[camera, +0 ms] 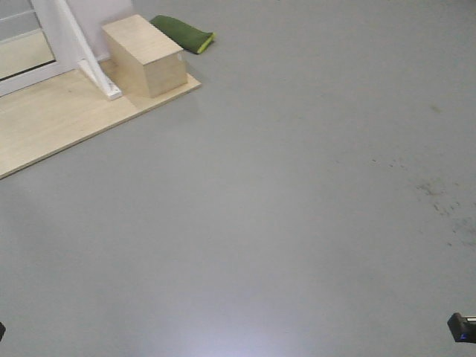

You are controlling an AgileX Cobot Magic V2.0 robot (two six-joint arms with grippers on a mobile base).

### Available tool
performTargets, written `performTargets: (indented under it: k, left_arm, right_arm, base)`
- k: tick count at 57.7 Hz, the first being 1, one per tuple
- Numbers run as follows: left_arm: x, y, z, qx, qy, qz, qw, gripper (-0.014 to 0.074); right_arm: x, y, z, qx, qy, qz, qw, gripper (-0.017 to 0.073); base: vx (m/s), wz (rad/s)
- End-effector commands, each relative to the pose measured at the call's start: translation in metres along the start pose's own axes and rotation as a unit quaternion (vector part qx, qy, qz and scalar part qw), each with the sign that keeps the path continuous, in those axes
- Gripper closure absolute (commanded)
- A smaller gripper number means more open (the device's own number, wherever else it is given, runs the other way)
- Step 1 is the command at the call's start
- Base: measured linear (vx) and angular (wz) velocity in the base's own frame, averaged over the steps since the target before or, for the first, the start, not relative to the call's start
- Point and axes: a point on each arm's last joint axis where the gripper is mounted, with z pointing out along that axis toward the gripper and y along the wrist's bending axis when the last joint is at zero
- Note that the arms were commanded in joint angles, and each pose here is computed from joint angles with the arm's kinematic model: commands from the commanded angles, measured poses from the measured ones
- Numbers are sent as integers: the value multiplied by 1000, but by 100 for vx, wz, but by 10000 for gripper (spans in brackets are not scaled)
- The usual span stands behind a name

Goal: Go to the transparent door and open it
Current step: 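Drive the base across the grey floor toward the glass sliding door, then drive up close to the door and stop facing its silver handle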

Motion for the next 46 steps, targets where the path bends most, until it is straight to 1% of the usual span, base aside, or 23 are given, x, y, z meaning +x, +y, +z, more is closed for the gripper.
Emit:
performTargets:
  k: [1, 24, 46]
  left_arm:
    - [-6, 1, -1, -6, -44, -8, 999, 592]
    - [-6, 1, -1, -6, -44, -8, 999, 592]
    - [-6, 1, -1, -6, -44, -8, 999, 592]
  right_arm:
    - [-7, -1, -1, 7, -48, -3, 999, 564]
    - [-7, -1, -1, 7, -48, -3, 999, 564]
    - [-7, -1, -1, 7, -47, -3, 999, 564]
  base:
    - [61, 67]
    - [61, 67]
    - [63, 33]
